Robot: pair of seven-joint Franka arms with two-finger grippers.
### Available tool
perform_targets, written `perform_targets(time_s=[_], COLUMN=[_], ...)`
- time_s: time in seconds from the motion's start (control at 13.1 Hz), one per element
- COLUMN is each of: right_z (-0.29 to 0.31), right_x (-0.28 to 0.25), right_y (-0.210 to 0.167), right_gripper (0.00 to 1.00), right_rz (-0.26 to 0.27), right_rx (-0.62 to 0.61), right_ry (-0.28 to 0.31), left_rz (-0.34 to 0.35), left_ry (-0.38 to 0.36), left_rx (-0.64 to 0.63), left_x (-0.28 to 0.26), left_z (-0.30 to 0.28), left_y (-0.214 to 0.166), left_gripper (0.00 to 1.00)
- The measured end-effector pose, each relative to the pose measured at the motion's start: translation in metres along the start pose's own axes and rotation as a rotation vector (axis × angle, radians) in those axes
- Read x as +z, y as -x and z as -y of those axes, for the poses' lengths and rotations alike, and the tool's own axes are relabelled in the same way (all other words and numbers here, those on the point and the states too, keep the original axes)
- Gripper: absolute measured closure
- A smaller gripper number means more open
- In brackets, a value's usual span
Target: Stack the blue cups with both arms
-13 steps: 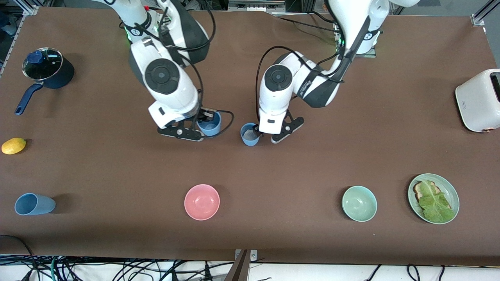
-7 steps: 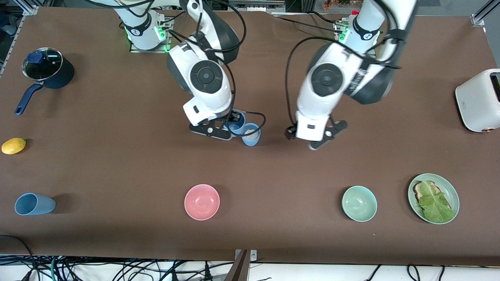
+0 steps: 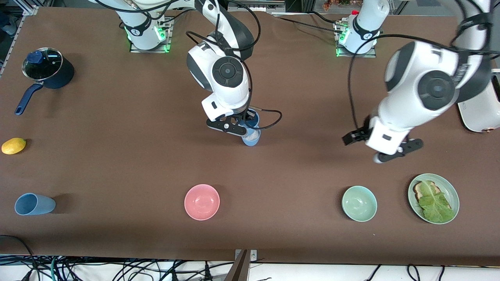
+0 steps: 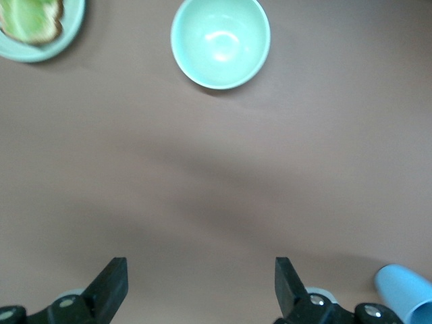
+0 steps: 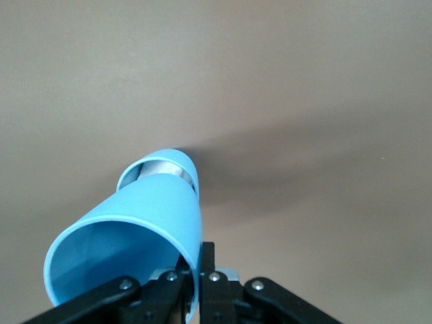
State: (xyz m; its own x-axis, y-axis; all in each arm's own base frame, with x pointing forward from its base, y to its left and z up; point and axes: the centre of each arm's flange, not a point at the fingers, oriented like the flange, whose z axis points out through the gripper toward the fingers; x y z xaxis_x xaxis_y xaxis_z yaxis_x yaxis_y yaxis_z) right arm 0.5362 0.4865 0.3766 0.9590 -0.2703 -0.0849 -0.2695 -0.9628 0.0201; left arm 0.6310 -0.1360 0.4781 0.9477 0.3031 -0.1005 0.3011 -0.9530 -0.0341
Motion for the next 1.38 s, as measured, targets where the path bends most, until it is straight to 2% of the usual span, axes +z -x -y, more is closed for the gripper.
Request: perform_targets(time_s=[0.31, 0.54, 0.92, 1.38], right_z=[0.007, 0.010, 0.010, 0.010], right_x=[0.005, 0.011, 0.016, 0.022], right_y=[0.003, 0.004, 0.003, 0.002], right_gripper=[0.94, 0.94, 0.94, 0.94], right_rz=[-0.004, -0.001, 0.001, 0.004], right_rx=[0.009, 0.011, 0.012, 0.013], right_ry=[-0.005, 0.000, 0.004, 0.010], left_rz=[0.009, -0.007, -0.055, -0.040], left_ry=[0.016, 0.026, 0.029, 0.016], left_rx=[0.186, 0.289, 0.337, 0.330], left_x=[-0.028, -0.039, -0.097, -0.101], left_z=[0.101, 0.144, 0.159, 0.167], left_y=[-0.040, -0.053, -0.023, 0.008], left_gripper=[0.01, 0.00, 0.00, 0.00])
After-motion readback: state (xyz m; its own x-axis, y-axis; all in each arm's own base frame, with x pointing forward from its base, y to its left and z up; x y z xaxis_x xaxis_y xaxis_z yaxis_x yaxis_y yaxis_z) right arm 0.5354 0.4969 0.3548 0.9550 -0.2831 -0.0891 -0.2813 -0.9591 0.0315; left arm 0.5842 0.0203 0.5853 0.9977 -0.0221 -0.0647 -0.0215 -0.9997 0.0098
